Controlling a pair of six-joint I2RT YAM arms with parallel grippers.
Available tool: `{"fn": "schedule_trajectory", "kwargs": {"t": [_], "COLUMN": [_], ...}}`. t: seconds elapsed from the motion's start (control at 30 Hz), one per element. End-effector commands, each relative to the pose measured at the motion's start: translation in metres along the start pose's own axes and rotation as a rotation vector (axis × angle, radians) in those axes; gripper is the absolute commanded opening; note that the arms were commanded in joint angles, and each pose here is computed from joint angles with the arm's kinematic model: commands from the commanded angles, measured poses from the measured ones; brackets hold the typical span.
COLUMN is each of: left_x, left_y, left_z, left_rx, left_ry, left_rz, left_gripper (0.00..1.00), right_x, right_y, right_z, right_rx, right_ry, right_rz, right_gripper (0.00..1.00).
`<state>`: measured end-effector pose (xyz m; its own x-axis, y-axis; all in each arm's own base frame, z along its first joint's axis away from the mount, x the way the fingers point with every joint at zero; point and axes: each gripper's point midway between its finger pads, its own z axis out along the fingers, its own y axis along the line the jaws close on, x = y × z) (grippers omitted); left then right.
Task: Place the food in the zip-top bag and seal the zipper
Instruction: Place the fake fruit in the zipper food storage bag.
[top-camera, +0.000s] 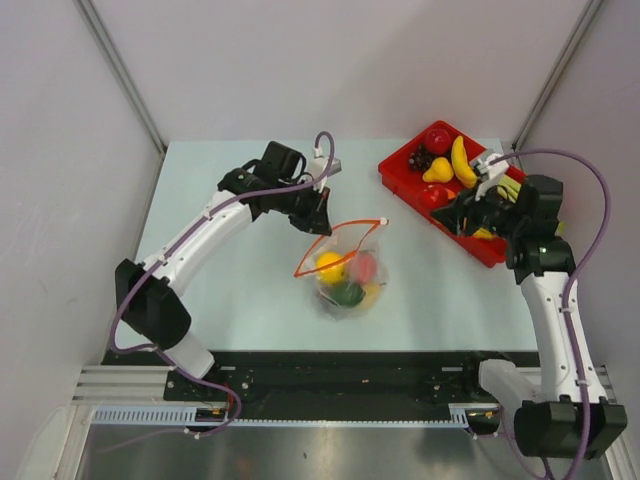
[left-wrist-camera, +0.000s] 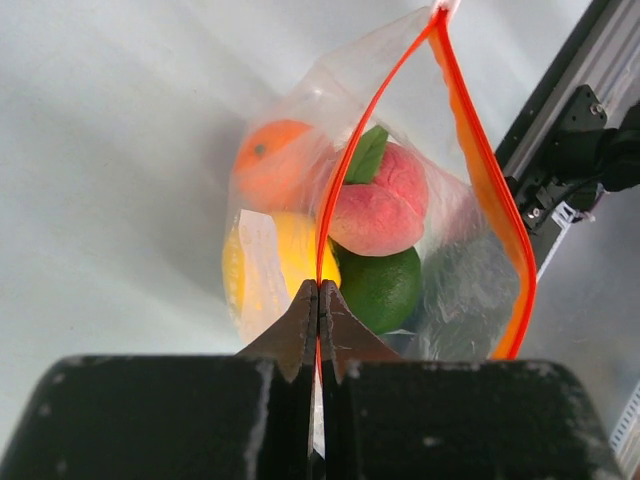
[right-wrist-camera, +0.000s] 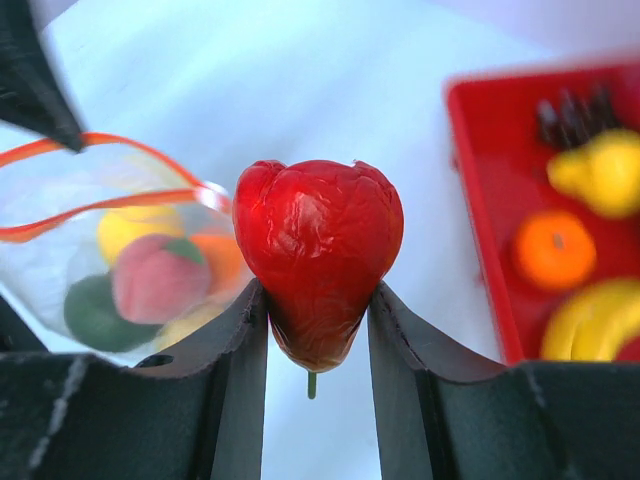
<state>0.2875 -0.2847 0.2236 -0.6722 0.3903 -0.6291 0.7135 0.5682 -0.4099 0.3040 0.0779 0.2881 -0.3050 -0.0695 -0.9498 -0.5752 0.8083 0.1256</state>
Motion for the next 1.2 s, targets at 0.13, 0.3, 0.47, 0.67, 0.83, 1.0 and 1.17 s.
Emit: {"fn": "schedule_trajectory", "kwargs": {"t": [0.13, 0.3, 0.47, 0.67, 0.83, 1.0, 1.17], "left_x": [-0.004, -0.005, -0.005, -0.004, -0.004, -0.004, -0.004], "left_y": [-0.057, -0.065, -0.069, -0.071, -0.070, -0.072, -0.073], "left_z": [-0.020, -0.019, -0.020, -0.018, -0.021, -0.023, -0.026], "left_rx": [0.101, 0.127, 0.150, 0.162, 0.153, 0.153, 0.147], "left_ry": [-0.015, -0.018, -0.015, -0.010, -0.011, -0.017, -0.020], "left_rz": [0.111, 0.105, 0.092, 0.088, 0.088, 0.094, 0.100], "left_gripper": [0.00, 0.00, 0.00, 0.00, 0.00, 0.00, 0.00], "right_x": [-0.063, -0.059, -0.036, -0.007, 0.007, 0.031, 0.046], "right_y": [0.111, 0.140, 0.165, 0.189, 0.203, 0.215, 0.222], "right_z": [0.003, 0.013, 0.014, 0.025, 0.035, 0.040, 0.036], "right_rx": [-0.310, -0.395, -0.539, -0.664, -0.709, -0.776, -0.820], "right_ry": [-0.221, -0.259, -0.281, -0.257, -0.227, -0.151, -0.099], "right_rz": [-0.772, -1.016, -1.285, -1.479, -1.571, -1.588, -1.565], "right_gripper": [0.00, 0.00, 0.00, 0.00, 0.00, 0.00, 0.06]}}
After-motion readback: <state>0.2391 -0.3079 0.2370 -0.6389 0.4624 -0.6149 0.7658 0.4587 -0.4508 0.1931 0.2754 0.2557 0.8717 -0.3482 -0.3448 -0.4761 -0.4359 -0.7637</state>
